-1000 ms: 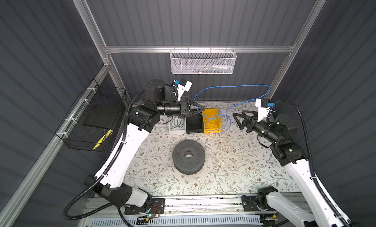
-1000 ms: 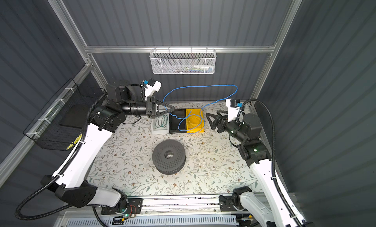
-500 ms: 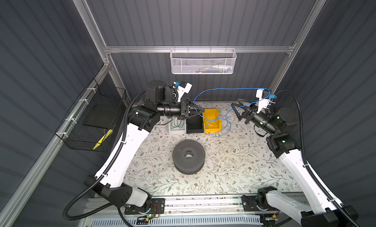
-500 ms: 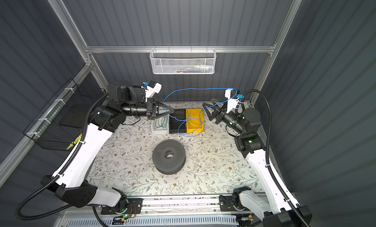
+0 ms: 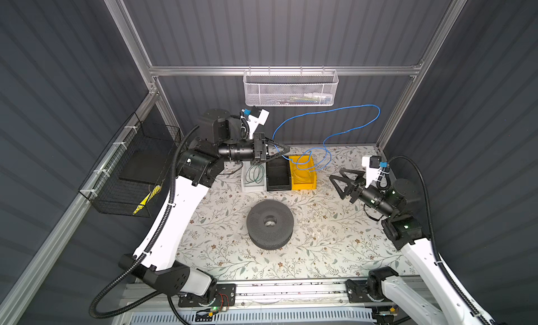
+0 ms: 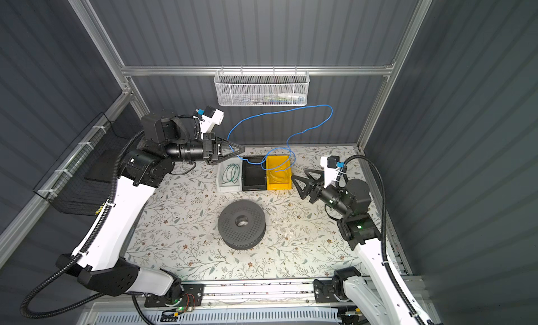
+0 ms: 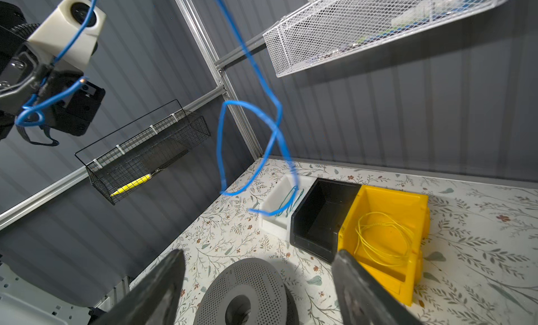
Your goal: Wrap the cables
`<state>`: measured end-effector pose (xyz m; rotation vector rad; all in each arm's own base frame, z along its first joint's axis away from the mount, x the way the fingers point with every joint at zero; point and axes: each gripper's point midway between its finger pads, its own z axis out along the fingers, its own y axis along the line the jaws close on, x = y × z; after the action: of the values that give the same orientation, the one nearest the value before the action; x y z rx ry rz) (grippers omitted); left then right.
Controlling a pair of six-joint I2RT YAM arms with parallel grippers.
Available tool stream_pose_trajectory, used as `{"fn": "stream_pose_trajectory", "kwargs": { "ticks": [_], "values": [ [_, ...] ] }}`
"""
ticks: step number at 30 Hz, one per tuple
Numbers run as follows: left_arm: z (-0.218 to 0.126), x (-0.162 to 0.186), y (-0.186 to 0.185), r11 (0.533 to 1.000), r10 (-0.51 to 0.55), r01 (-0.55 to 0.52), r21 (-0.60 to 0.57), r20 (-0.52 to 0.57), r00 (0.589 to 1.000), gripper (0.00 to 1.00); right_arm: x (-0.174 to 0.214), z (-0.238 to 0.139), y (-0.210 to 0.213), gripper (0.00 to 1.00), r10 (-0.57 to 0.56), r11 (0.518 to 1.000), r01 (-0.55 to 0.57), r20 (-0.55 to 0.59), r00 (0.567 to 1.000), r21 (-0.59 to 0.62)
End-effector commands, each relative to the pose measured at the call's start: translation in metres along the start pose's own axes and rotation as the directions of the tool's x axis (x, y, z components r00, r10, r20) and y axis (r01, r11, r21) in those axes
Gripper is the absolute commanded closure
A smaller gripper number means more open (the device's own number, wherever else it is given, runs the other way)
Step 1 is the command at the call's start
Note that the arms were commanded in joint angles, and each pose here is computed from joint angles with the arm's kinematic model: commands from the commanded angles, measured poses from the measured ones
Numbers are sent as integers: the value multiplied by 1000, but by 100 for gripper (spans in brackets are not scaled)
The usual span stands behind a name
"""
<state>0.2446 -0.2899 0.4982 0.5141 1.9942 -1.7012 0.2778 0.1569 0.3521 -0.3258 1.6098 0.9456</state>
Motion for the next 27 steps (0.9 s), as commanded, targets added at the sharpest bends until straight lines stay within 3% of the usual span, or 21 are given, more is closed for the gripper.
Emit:
{"fn": "stream_pose_trajectory", "kwargs": {
  "ticks": [1, 12, 27],
  "values": [
    [-4, -2, -12, 999, 12, -12, 33, 1, 1000, 100, 2, 3, -5, 20, -14, 1000, 14, -2, 1000, 4],
    [-5, -1, -16, 999, 20, -20, 41, 1, 1000, 100, -11, 24, 7, 22, 7, 991, -8, -8, 1000, -134],
    [-5, -3, -18, 998, 29, -29, 48, -4, 1000, 100, -11, 16, 4, 25, -41, 997, 40, -17, 999, -68]
  ]
}}
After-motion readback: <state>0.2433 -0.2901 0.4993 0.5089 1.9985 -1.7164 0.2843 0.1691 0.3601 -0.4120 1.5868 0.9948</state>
